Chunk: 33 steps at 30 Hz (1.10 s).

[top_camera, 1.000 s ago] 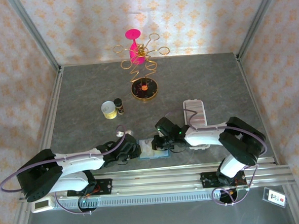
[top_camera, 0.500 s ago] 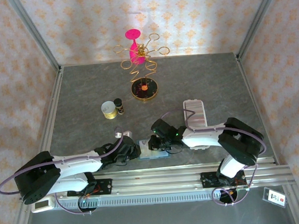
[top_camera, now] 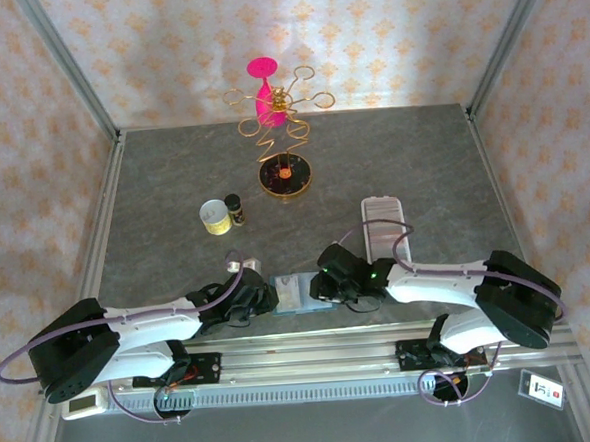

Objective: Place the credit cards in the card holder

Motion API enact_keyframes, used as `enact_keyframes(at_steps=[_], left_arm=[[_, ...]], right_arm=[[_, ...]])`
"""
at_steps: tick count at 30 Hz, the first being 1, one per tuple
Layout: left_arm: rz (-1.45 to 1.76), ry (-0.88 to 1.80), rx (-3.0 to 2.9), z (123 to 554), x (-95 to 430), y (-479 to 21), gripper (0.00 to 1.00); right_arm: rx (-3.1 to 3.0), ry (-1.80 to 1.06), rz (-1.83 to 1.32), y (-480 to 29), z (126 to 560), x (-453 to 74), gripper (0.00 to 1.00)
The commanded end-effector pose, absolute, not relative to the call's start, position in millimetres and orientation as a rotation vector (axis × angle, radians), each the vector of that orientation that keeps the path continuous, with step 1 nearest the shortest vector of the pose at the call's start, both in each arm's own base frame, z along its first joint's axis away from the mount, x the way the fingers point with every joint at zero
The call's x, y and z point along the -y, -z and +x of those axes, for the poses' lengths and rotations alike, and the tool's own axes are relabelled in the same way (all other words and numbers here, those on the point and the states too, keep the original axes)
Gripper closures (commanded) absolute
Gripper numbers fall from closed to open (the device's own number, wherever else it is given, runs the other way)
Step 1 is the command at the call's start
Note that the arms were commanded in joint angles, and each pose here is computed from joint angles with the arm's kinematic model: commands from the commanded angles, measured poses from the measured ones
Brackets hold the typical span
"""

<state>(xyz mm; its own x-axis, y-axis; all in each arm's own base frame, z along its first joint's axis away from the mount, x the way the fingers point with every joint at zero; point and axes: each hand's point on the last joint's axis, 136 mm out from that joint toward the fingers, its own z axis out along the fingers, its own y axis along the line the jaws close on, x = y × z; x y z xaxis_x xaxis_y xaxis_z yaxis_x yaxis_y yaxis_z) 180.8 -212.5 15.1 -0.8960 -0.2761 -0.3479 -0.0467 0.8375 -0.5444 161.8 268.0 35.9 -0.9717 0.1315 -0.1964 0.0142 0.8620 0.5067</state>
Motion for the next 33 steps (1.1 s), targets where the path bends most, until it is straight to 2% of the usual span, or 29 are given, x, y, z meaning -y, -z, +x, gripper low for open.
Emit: enact_keyframes(at_steps=[1, 14, 21, 33], left_arm=[[-0.183, 0.724, -2.730, 152.6, 205.6, 10.0, 0.79], [-0.197, 0.733, -2.734, 150.8, 205.3, 12.4, 0.80], [-0.210, 0.740, -2.731, 149.5, 203.7, 13.9, 0.80], [-0.224, 0.774, -2.730, 145.0, 203.3, 17.3, 0.80]], right_arm=[[-2.812, -0.693, 0.151, -29.6, 163.5, -260.0, 0.65], [-2.837, -0.733, 0.088, -22.0, 158.1, -285.3, 0.55], [-2.777, -0.921, 0.103, -38.8, 164.1, -316.7, 0.53], [-2.661, -1.138, 0.170, -67.0, 173.6, -341.6, 0.53]])
